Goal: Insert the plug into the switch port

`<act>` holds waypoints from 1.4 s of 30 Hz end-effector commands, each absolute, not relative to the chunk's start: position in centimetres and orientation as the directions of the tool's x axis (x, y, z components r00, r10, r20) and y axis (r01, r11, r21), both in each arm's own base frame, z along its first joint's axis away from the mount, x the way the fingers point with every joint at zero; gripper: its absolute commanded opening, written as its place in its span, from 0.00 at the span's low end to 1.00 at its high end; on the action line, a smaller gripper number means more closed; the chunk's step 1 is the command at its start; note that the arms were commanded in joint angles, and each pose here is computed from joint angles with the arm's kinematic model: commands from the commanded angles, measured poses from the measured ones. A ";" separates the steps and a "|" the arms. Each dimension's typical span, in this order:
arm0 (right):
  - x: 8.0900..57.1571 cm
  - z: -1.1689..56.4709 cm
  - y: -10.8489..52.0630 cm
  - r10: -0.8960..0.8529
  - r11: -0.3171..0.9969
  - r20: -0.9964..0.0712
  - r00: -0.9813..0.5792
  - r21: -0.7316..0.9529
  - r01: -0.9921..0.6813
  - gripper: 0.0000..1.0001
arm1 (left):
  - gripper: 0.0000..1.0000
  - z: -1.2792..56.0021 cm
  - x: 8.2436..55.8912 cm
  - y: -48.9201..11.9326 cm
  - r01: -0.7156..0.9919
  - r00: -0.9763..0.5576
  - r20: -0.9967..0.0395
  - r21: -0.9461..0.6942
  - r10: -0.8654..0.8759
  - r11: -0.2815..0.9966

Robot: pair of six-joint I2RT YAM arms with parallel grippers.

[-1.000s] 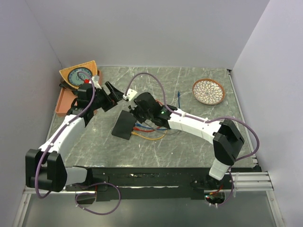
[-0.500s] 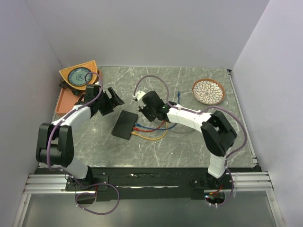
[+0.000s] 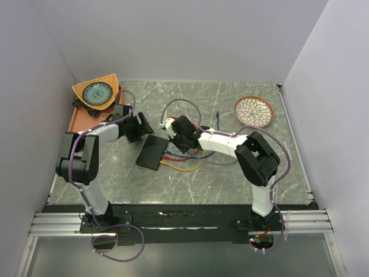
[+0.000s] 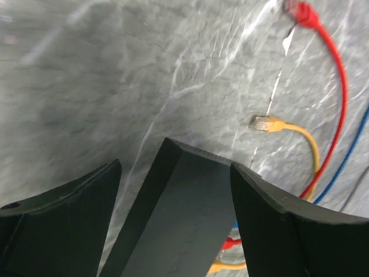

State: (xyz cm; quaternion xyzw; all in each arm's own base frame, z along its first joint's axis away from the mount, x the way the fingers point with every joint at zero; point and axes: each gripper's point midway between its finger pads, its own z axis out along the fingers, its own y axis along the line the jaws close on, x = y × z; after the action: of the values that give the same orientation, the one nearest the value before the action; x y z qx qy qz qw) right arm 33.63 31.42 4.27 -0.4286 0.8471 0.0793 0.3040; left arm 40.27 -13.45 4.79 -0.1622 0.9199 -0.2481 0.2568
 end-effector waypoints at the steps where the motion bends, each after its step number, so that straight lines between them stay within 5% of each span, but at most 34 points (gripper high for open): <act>1: 34.7 5.3 32.7 -0.671 0.611 -0.612 -0.419 -0.137 -0.780 0.00 | 0.80 5.4 41.6 -15.9 -0.075 -0.822 -0.438 -0.553 -0.366 0.830; 29: 33.3 5.2 36.4 -0.681 0.535 -0.634 -0.368 -0.087 -0.841 0.00 | 0.58 4.4 39.7 -17.2 -0.046 -0.843 -0.420 -0.566 -0.336 0.823; 42: 34.3 5.7 37.0 -0.669 0.552 -0.644 -0.372 -0.095 -0.828 0.00 | 0.56 4.0 38.8 -17.4 -0.043 -0.850 -0.407 -0.579 -0.335 0.814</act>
State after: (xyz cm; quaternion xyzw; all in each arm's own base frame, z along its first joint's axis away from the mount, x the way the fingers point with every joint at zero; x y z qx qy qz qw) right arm 32.61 34.90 3.55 -0.4665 0.8305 0.1116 0.2831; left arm 39.93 -16.67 3.64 -0.1156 0.9179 -0.2730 0.2638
